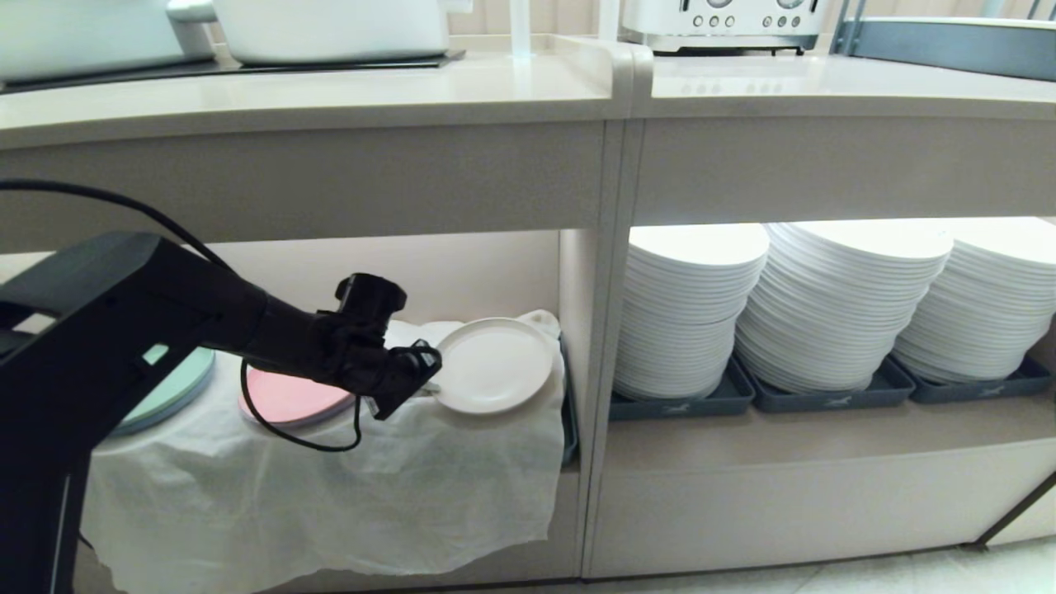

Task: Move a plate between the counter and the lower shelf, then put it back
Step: Put the plate in the cupboard

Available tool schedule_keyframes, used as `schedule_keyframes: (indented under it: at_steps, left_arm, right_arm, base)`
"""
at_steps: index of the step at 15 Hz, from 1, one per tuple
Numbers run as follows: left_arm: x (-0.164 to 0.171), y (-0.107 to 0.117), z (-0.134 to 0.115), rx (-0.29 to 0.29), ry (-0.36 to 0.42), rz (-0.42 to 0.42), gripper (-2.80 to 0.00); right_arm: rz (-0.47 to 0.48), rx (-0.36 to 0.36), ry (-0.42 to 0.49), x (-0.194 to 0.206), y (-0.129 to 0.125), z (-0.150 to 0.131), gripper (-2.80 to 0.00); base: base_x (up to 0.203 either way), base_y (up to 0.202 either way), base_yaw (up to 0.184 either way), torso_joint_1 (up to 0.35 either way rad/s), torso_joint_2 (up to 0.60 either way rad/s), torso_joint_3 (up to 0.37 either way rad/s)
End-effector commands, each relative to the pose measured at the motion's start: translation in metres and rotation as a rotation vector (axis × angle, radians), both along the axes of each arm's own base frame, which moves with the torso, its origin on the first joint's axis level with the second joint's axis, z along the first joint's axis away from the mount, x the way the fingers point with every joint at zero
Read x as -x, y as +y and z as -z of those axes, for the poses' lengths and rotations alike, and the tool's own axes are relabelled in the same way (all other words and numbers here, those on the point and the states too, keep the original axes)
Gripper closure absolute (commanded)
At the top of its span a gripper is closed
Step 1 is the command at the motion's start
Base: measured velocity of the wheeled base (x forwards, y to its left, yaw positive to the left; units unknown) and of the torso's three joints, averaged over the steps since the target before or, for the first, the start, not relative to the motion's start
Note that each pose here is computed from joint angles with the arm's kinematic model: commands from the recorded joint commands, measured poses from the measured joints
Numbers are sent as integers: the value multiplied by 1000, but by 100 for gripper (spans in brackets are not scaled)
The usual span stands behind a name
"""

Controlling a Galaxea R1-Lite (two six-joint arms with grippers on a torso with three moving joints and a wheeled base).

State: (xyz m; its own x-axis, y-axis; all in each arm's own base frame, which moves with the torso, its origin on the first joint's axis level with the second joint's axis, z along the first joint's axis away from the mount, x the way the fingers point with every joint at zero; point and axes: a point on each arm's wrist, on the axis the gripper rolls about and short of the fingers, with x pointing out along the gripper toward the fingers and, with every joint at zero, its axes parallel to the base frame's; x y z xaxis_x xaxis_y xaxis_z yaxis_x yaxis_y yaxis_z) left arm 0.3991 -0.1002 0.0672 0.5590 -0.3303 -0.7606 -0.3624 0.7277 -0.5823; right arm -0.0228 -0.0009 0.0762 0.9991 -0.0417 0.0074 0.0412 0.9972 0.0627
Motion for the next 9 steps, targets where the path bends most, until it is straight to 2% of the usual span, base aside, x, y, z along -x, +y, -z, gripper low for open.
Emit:
schedule_keyframes:
  at_steps: [1, 9]
  left_arm:
    - [0, -2, 0, 2, 0, 2, 0]
    - [-1, -5, 3, -11, -3, 23, 0]
  right_arm:
    - [0, 0, 0, 0, 0, 0, 0]
    - [-2, 0, 0, 0, 0, 0, 0]
  base:
    - [0, 0, 0, 0, 0, 0]
    - [0, 0, 0, 0, 0, 0]
